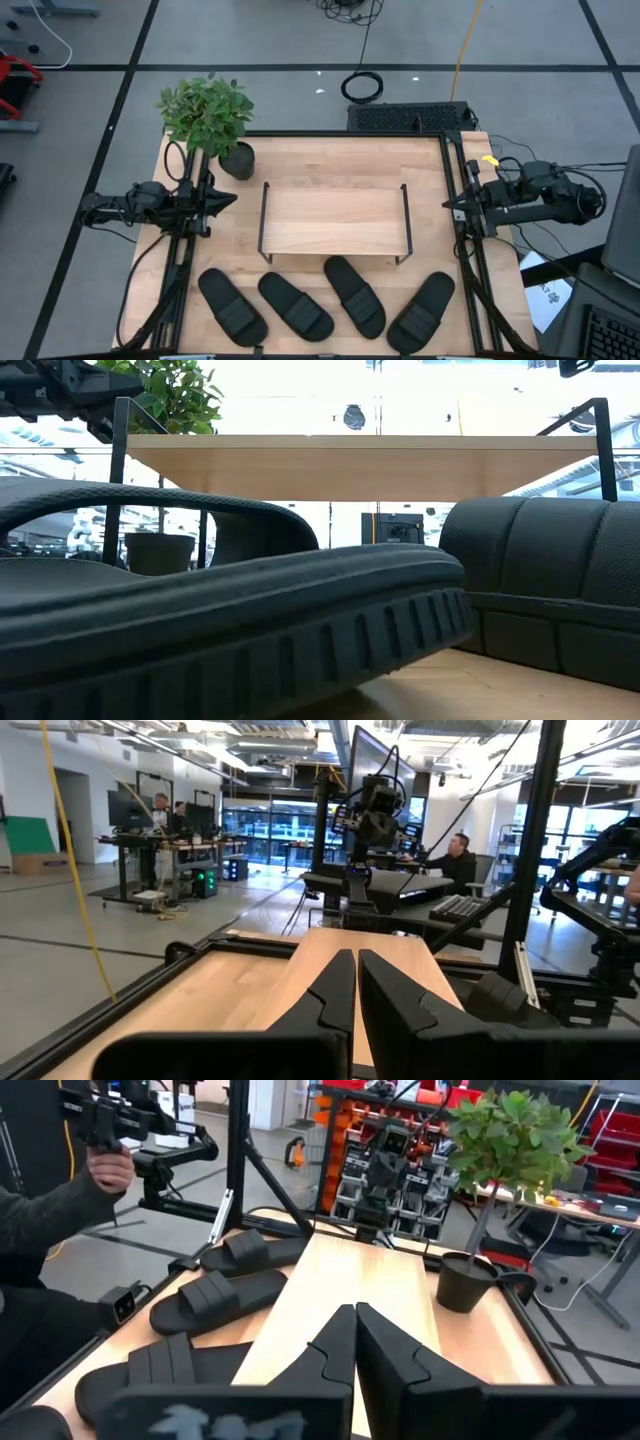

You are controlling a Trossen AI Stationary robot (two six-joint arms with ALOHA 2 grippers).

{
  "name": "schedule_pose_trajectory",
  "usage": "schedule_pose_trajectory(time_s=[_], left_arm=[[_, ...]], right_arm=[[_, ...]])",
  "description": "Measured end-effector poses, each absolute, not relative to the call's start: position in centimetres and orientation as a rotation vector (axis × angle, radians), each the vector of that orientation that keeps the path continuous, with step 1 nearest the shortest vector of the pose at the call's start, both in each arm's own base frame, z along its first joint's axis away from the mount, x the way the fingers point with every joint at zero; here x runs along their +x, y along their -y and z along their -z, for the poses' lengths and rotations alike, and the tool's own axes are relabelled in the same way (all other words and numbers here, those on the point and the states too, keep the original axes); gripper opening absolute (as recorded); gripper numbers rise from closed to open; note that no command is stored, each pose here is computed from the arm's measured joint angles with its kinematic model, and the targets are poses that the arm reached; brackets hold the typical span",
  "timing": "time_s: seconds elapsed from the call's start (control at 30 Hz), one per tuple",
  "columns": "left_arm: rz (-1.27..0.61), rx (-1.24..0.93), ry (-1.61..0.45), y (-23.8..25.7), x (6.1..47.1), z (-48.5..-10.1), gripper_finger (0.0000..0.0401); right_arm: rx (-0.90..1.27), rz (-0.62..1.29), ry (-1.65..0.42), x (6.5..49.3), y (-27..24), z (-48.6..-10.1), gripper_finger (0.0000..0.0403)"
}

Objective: Pick and place slides into the shelf
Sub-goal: Put the black slide on the shelf

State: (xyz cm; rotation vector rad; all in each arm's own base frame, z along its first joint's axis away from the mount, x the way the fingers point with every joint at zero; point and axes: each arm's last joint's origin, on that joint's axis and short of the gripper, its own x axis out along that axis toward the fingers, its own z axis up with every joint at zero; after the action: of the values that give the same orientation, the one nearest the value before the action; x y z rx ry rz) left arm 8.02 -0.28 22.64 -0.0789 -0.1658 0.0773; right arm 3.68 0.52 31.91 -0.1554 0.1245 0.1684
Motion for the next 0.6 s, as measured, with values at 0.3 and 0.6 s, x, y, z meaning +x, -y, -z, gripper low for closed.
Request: schedule_pose_trajectory(time_s=[0.3, 0.6], left_arm=[[-0.067, -0.104, 0.096, 0.3, 8.3, -22.0, 0.0021], [-0.036, -0.123, 0.133, 0.6, 9.9, -22.8, 0.0021]], right_arm=[[-0.123, -0.167, -0.138, 3.7, -0.5, -31.8, 0.0000], [-0.120, -0.169, -0.138, 3.7, -0.5, -31.8, 0.0000]])
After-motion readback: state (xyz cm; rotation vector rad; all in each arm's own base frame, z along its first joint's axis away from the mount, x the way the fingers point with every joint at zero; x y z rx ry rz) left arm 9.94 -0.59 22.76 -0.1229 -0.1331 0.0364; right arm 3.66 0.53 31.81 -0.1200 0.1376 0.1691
